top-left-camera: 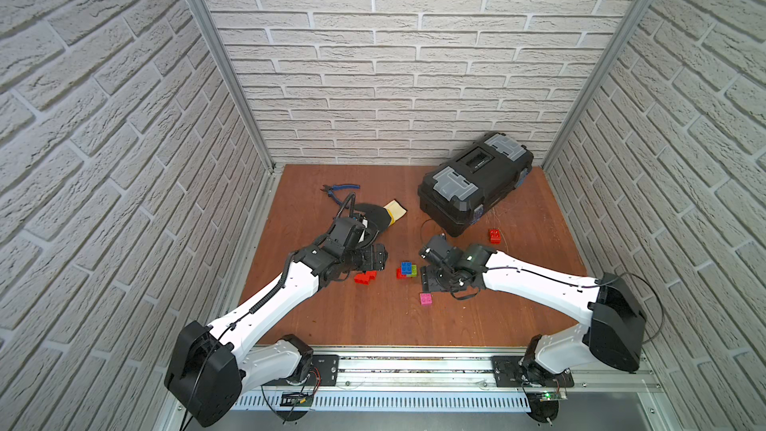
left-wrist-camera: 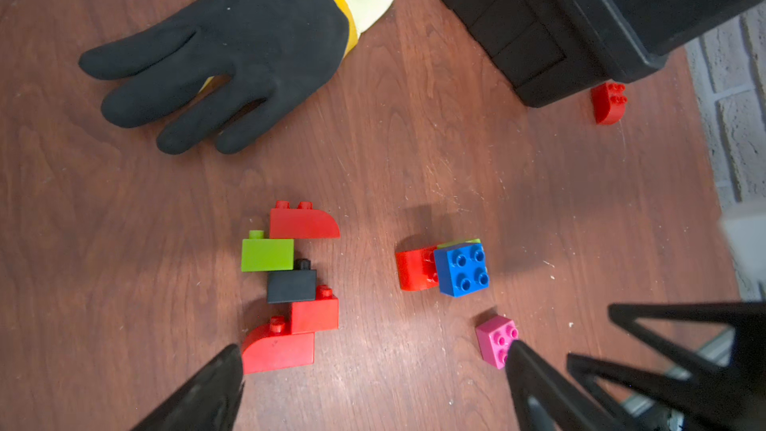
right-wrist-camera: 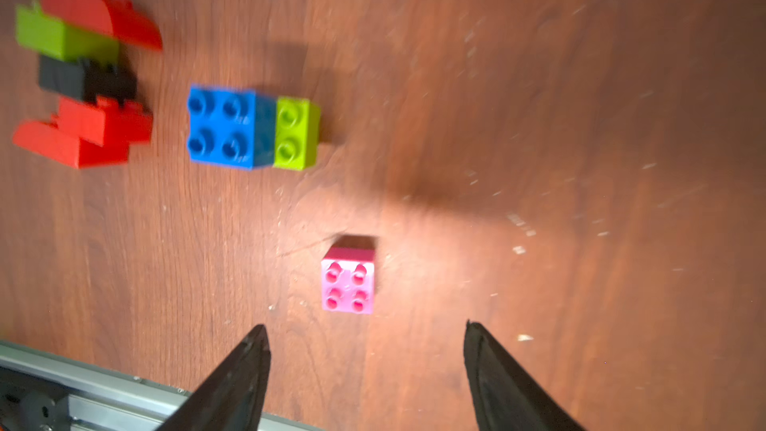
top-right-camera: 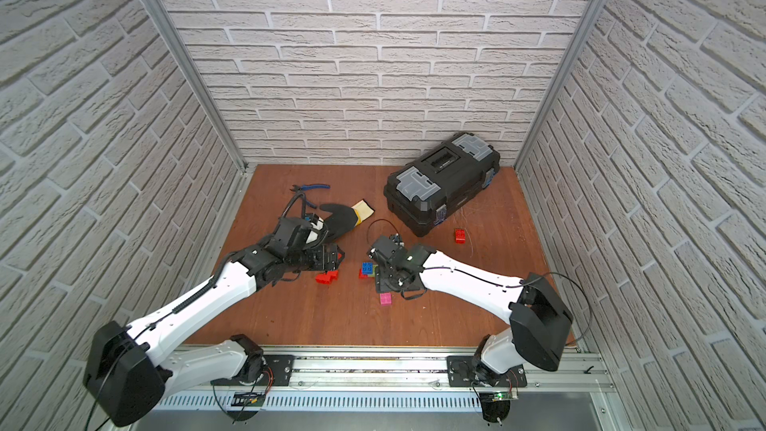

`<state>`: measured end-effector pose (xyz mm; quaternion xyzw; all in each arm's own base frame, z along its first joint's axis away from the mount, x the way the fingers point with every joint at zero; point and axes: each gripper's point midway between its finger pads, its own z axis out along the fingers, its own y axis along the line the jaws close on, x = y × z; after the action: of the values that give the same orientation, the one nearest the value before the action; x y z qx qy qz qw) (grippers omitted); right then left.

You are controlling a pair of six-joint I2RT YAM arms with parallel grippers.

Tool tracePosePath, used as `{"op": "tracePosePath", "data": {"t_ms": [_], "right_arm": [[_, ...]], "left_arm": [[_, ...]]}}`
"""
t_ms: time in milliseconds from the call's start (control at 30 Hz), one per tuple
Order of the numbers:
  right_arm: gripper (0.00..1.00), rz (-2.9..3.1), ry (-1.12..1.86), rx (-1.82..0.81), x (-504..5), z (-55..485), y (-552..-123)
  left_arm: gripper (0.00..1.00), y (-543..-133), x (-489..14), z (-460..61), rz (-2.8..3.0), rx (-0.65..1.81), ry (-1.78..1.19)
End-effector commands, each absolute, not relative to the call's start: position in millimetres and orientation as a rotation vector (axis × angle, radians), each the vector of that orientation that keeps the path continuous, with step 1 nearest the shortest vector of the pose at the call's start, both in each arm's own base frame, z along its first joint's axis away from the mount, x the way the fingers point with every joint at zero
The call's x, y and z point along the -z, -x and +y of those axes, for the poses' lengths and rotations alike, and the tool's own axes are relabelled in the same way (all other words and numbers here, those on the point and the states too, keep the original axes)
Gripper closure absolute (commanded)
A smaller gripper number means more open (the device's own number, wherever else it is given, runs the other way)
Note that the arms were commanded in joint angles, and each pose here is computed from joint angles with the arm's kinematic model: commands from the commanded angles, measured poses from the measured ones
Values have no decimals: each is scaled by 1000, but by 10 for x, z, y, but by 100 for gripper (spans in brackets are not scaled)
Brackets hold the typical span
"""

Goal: Assemble the letter s with lego
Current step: Place the lego brick at the center of the board, then pick up the lego brick from the center of the board.

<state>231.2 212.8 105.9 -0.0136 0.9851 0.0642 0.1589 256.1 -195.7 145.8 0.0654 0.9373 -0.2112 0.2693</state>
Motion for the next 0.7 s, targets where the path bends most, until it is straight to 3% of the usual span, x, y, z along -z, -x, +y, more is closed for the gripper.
{"op": "tracePosePath", "data": {"t_ms": [0, 367, 667], "right_arm": [[22, 2800, 118, -105, -1105, 1793, -2357], [10, 2731, 111, -19, -1251, 956, -2746], [9, 2716, 99, -50, -1224, 533, -3070]], "left_arm": [[2, -2593, -1536, -2152, 2482, 606, -257], [2, -2580, -1598, -2571, 2466, 674, -348], [2, -2506, -1624, -2851, 2465, 795, -399]]}}
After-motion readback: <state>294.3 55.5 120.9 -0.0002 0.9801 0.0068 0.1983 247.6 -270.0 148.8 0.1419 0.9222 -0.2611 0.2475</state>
